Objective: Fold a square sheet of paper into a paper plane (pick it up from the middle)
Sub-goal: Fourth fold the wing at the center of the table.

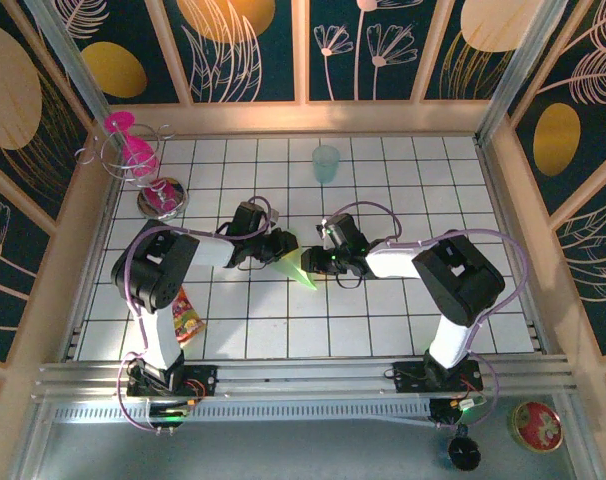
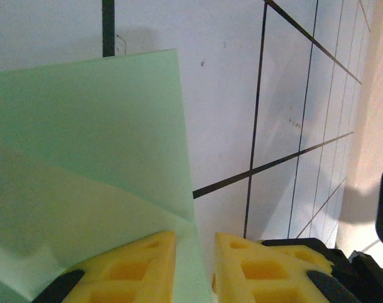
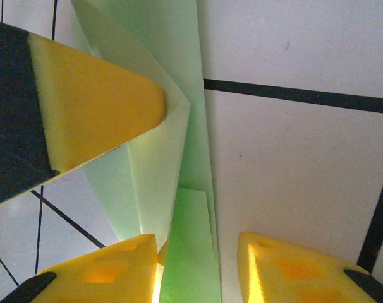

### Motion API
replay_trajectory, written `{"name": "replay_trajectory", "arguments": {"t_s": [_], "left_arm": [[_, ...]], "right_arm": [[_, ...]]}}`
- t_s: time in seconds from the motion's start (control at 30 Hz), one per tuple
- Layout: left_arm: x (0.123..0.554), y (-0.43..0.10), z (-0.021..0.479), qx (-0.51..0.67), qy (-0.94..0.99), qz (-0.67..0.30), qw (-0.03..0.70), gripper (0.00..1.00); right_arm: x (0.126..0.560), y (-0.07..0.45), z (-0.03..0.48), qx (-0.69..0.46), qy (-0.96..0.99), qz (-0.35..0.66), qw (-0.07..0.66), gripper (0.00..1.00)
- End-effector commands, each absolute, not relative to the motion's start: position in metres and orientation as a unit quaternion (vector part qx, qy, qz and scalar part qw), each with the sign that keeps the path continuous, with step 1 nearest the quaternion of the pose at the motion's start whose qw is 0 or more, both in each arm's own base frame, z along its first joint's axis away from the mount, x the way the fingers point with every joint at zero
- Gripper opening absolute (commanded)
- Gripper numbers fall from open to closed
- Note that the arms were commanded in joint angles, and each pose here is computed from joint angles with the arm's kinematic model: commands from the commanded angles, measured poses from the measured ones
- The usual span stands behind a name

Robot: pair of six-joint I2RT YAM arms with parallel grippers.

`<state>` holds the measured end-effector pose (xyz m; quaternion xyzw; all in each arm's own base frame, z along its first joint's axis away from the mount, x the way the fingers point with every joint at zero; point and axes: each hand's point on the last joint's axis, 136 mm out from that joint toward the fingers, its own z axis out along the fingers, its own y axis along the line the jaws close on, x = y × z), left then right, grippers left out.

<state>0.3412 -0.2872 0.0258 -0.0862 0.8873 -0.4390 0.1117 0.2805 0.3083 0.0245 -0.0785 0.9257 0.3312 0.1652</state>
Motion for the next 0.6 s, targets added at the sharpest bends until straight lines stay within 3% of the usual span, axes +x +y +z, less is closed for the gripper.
{"name": "replay_trajectory", "arguments": {"t_s": [0.0, 0.33, 0.57], "left_arm": [[0.348, -0.291, 0.031, -0.071, 0.883, -0.449, 0.119, 0.23], [0.350, -0.290, 0.026, -0.074, 0.888, -0.439, 0.116, 0.22], [0.351, -0.290, 0.027, -0.074, 0.889, -0.437, 0.117, 0.23]], "right_arm": [[0.263, 0.296, -0.017, -0.087, 0.944, 0.285, 0.139, 0.39], [0.263, 0.299, -0.007, -0.082, 0.934, 0.317, 0.143, 0.49], [0.260, 0.297, -0.020, -0.104, 0.948, 0.263, 0.142, 0.50]]}}
